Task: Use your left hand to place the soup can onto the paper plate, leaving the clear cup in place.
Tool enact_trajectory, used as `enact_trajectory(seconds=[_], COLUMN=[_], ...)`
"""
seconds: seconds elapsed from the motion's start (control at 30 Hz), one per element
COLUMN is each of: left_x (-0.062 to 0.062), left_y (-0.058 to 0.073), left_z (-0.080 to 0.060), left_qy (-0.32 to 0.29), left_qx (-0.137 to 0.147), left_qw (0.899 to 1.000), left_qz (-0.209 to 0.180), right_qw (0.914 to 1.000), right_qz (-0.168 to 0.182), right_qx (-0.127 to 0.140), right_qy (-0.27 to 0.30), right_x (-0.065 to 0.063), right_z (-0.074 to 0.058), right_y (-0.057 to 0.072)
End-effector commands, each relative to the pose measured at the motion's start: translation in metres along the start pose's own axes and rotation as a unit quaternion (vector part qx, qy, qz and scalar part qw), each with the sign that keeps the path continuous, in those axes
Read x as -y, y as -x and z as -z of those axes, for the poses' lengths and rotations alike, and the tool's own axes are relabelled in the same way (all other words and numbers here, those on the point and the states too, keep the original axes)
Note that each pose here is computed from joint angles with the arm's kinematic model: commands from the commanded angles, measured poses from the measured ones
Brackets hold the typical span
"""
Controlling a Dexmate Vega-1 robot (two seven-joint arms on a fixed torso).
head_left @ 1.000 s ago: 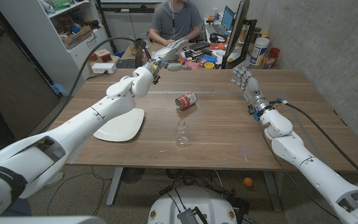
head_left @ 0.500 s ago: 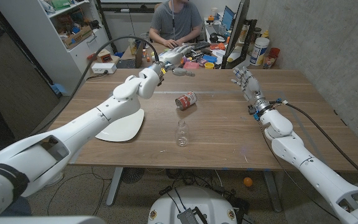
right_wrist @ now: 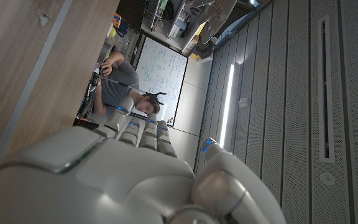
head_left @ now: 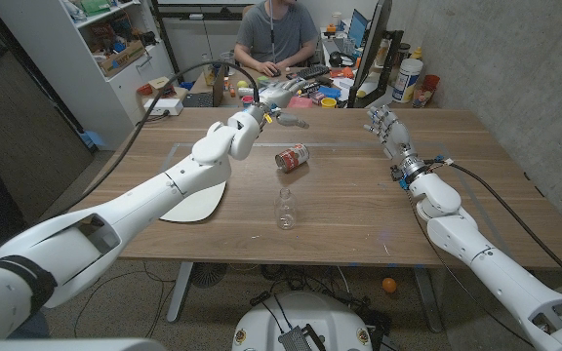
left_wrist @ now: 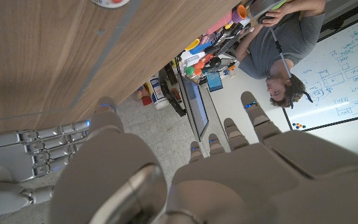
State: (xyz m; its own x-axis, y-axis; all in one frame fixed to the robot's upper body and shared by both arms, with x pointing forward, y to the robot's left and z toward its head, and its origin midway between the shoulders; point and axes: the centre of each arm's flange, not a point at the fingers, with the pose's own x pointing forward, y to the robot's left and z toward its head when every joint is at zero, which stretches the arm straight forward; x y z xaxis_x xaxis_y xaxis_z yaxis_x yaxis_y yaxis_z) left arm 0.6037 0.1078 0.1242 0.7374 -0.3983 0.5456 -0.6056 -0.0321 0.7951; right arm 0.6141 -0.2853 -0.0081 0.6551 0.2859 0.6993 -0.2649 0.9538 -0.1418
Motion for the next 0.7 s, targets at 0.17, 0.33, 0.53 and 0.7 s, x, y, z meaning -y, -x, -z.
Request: enact_trajectory(seconds=[0.17, 0.33, 0.53, 0.7], left_x=[0.024, 0.033, 0.037, 0.042], left_y=[0.004, 0.002, 0.001, 0.001], left_z=[-0.022, -0.025, -0.025, -0.024], left_qy=[-0.027, -0.024, -0.006, -0.004], left_qx=[-0.022, -0.021, -0.020, -0.024], left_qw=[0.999, 0.999, 0.998, 0.998], left_qz=[0.023, 0.042, 0.057, 0.065], right_qw=[1.0000, 1.0000, 1.0000, 1.0000], right_qz=[-0.001, -0.003, -0.002, -0.001], right_qx=[0.003, 0.004, 0.003, 0.000], right_qy=[-0.001, 0.000, 0.000, -0.001], right_x=[0.002, 0.003, 0.004, 0.005], right_z=[-0.001, -0.001, -0.001, -0.001], right_y=[0.005, 0.007, 0.009, 0.011])
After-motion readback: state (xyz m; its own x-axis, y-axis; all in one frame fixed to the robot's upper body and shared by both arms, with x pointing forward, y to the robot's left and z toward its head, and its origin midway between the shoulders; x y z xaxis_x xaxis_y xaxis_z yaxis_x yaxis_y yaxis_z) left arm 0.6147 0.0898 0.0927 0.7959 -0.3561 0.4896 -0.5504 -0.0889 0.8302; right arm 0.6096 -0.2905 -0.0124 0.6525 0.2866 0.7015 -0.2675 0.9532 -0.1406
